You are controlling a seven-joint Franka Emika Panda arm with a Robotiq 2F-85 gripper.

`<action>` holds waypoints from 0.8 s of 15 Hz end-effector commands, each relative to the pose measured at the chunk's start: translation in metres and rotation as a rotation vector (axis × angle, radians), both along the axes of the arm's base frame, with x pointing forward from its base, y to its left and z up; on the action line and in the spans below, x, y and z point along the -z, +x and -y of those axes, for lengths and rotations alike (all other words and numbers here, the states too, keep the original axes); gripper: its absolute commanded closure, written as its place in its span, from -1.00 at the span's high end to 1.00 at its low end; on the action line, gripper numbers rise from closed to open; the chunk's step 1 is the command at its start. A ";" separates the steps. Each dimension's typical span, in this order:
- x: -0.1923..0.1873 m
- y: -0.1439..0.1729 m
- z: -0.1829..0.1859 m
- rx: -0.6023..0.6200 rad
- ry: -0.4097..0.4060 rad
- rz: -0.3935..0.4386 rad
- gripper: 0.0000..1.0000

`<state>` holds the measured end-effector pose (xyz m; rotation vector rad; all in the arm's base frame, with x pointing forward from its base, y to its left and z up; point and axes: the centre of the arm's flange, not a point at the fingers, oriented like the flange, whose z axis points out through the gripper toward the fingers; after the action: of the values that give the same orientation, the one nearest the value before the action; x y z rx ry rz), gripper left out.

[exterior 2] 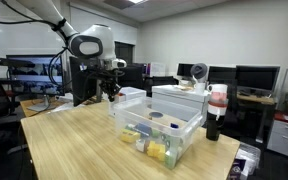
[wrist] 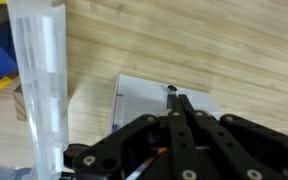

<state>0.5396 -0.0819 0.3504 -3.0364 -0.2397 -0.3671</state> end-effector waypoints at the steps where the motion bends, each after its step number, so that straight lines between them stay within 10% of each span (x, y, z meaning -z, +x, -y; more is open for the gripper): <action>1: 0.001 0.016 -0.003 0.014 -0.028 0.035 -0.91; 12: -0.007 -0.037 -0.008 0.218 -0.101 -0.058 0.55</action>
<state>0.5313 -0.0782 0.3385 -3.1524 0.0029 -0.2773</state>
